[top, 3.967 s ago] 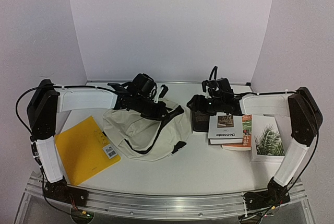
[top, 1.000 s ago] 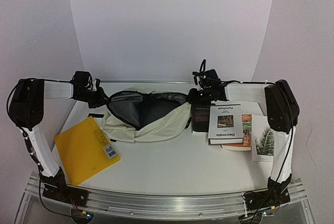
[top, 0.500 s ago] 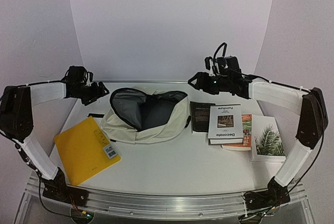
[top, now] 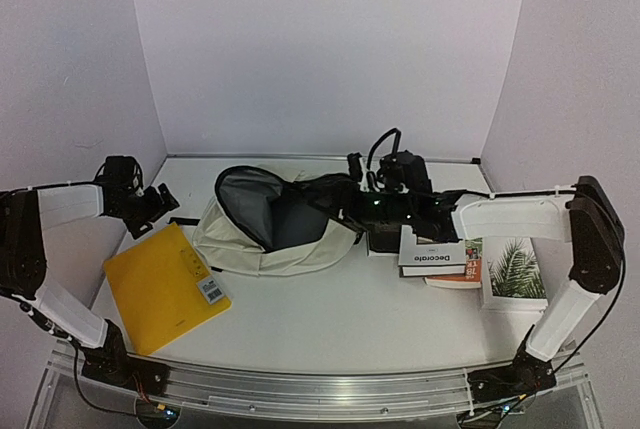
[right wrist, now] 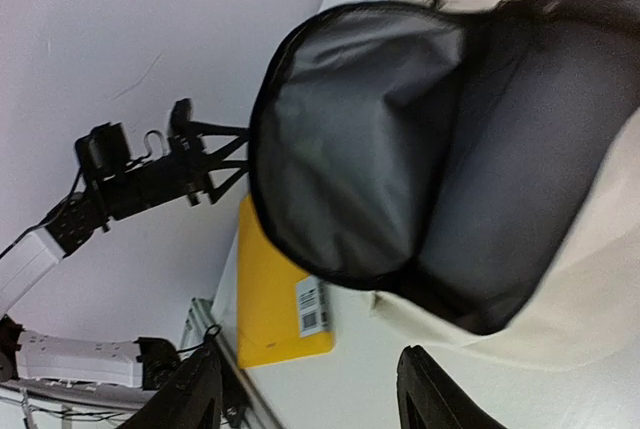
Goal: Pack the student bag
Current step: Pick up the stationery from the center of the board.
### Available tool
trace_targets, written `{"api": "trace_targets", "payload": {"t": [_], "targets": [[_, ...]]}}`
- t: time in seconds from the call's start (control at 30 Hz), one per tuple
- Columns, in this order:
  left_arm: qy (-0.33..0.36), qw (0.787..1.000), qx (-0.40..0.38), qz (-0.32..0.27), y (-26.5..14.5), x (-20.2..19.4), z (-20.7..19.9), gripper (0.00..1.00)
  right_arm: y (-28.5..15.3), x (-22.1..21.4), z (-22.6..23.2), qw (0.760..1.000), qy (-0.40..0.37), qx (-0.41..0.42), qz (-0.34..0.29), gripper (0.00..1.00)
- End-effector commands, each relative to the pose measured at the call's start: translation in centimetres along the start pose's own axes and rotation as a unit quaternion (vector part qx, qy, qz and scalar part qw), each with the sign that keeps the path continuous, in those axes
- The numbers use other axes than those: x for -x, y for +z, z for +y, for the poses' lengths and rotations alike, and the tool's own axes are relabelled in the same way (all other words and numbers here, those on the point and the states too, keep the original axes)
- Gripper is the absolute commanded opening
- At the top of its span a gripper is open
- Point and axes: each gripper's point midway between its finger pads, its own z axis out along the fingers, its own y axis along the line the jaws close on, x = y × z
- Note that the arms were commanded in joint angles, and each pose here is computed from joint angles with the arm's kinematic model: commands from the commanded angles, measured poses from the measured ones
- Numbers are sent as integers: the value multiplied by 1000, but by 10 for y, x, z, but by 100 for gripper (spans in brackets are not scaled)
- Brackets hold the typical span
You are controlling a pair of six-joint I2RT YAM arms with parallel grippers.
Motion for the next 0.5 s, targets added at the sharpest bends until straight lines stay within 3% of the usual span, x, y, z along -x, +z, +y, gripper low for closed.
{"api": "trace_targets", "payload": {"t": [0.0,0.27,0.47], "targets": [[-36,999,-21,-29,-13,7,-4,98,31,-46,35,995,49,83,39,58],[-50,996,-51,-52,-26,8,-11,98,75,-129,64,975,118,156,109,54],[-51,994,-61,-77,-42,10,-13,98,102,-161,69,959,159,184,145,49]]}}
